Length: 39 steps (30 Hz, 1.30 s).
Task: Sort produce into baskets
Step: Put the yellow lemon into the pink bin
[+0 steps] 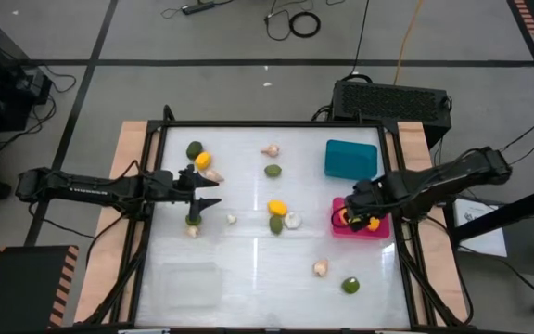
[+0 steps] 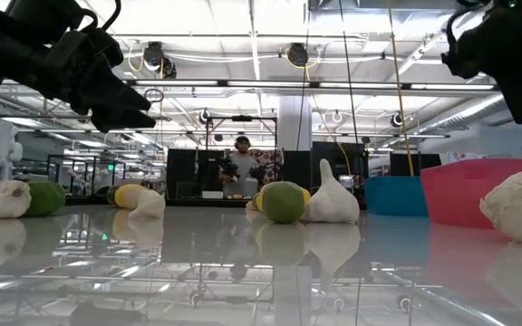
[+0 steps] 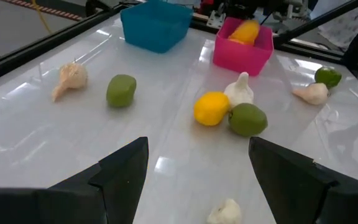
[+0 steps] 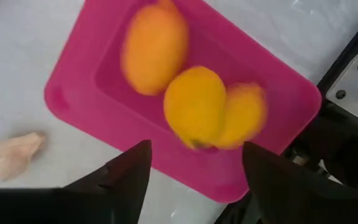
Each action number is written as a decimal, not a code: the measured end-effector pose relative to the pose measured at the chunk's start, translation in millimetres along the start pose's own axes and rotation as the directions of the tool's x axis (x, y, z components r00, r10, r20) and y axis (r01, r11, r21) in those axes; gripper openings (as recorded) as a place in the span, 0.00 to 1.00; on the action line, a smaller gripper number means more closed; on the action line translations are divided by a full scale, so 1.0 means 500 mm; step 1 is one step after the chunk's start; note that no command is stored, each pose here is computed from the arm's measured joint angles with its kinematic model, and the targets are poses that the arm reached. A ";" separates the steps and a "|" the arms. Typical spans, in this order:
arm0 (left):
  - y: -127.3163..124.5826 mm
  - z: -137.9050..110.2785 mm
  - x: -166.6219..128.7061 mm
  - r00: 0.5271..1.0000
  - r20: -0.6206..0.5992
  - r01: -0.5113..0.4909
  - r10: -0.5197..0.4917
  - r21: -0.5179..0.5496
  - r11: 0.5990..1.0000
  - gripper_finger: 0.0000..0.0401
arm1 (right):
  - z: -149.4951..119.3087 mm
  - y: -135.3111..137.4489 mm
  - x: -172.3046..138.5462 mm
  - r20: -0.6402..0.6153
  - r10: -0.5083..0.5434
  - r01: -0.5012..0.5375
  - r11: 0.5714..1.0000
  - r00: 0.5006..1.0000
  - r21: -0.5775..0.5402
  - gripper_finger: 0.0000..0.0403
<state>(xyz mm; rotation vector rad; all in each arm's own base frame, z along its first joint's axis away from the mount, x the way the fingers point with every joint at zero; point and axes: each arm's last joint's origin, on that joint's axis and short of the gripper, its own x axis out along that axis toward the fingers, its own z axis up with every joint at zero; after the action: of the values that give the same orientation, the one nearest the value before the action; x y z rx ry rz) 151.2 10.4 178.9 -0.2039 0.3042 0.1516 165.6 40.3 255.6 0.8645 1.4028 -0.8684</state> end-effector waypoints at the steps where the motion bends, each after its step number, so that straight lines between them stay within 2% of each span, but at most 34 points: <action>1: 0.000 0.001 0.000 1.000 0.007 0.001 -0.001 -0.001 1.000 0.71 | 0.000 -0.001 0.003 -0.001 -0.006 0.006 1.000 1.000 0.000 0.63; 5: -0.001 0.003 0.000 1.000 0.016 0.003 -0.003 -0.008 1.000 0.71 | 0.000 -0.004 0.006 -0.002 -0.021 0.021 1.000 1.000 0.001 0.66; 8: -0.001 0.004 0.000 1.000 0.021 0.004 -0.004 -0.009 1.000 0.71 | 0.001 0.001 0.006 0.005 0.004 -0.004 1.000 1.000 0.000 0.67; 16: -0.002 0.010 0.000 0.999 0.051 0.011 -0.010 -0.010 1.000 0.71 | 0.016 0.047 -0.001 0.092 0.238 -0.236 0.971 0.967 -0.037 0.67; 22: -0.003 0.013 0.000 0.998 0.067 0.014 -0.014 0.000 1.000 0.71 | 0.034 0.086 -0.018 0.276 0.413 -0.384 0.910 0.868 -0.155 0.67; 25: -0.003 0.016 -0.001 0.996 0.084 0.018 -0.017 0.000 1.000 0.71 | 0.046 0.104 -0.032 0.388 0.482 -0.426 0.876 0.785 -0.226 0.67; 30: -0.007 0.027 -0.002 0.989 0.137 0.056 -0.056 0.001 0.998 0.71 | 0.075 0.126 -0.050 0.529 0.536 -0.444 0.844 0.658 -0.302 0.67; 36: -0.017 0.035 -0.004 0.971 0.159 0.172 -0.180 0.060 0.983 0.71 | 0.117 0.165 -0.023 0.553 0.533 -0.384 0.845 0.640 -0.371 0.67; 39: -0.026 0.033 -0.003 0.959 0.143 0.234 -0.245 0.093 0.968 0.71 | 0.142 0.190 -0.003 0.533 0.562 -0.393 0.826 0.632 -0.404 0.67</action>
<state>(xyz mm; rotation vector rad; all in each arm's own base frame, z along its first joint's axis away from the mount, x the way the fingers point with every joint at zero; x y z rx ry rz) 156.9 1.1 197.0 -0.1518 0.1298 -0.0843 282.3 18.6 255.9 0.6116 0.5996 -0.4671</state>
